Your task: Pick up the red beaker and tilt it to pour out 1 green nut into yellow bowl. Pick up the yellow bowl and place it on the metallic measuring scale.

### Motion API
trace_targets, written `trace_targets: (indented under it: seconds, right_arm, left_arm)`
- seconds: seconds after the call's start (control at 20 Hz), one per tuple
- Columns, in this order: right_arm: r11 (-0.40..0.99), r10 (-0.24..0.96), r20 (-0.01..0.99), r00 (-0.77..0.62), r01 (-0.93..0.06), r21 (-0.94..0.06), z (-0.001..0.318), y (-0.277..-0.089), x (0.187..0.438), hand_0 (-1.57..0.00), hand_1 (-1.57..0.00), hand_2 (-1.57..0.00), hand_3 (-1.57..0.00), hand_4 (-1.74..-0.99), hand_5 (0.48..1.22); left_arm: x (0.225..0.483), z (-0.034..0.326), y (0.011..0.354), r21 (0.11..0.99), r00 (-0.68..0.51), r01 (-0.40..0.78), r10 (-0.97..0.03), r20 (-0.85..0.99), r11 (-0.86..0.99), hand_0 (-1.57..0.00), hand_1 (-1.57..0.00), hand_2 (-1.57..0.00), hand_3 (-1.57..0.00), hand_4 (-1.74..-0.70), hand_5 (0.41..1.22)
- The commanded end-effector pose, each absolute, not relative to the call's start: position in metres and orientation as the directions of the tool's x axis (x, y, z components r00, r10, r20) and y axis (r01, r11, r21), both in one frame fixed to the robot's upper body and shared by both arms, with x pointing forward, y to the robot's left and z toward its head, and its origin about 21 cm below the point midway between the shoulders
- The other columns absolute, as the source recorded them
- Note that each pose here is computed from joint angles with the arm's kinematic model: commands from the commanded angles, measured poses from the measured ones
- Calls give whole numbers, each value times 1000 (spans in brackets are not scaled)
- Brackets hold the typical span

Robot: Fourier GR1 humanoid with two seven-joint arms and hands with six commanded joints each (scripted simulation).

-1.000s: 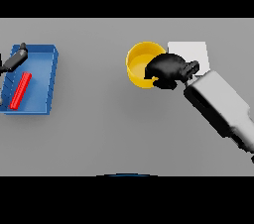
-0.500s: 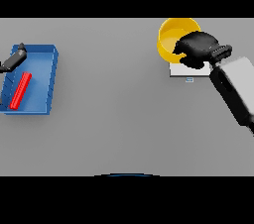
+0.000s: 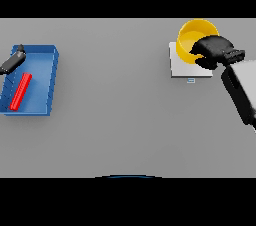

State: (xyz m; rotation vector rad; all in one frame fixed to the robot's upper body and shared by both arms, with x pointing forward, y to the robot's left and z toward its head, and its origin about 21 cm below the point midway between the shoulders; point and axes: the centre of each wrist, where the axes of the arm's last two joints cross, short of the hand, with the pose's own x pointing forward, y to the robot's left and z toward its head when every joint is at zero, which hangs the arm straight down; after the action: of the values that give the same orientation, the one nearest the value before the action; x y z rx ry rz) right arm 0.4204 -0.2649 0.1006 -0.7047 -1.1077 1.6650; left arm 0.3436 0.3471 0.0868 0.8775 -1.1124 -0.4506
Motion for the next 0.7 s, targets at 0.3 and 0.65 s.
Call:
trace_targets:
  seconds: [0.3, 0.65]
  right_arm:
    - [-59, 934, 100, -343, -424, -904, 82, -271, 424, -1571, -1571, -1345, -1403, -1741, 1221]
    - [-39, 935, 121, -334, -437, -899, 81, -268, 424, -1439, -1337, -1286, -990, -1688, 1221]
  left_arm:
    - [345, 88, 347, 798, 408, -100, -707, 578, 594, 1, 1, 1, 1, -726, 673]
    - [348, 86, 345, 802, 413, -95, -710, 571, 590, 1, 1, 1, 1, -722, 671]
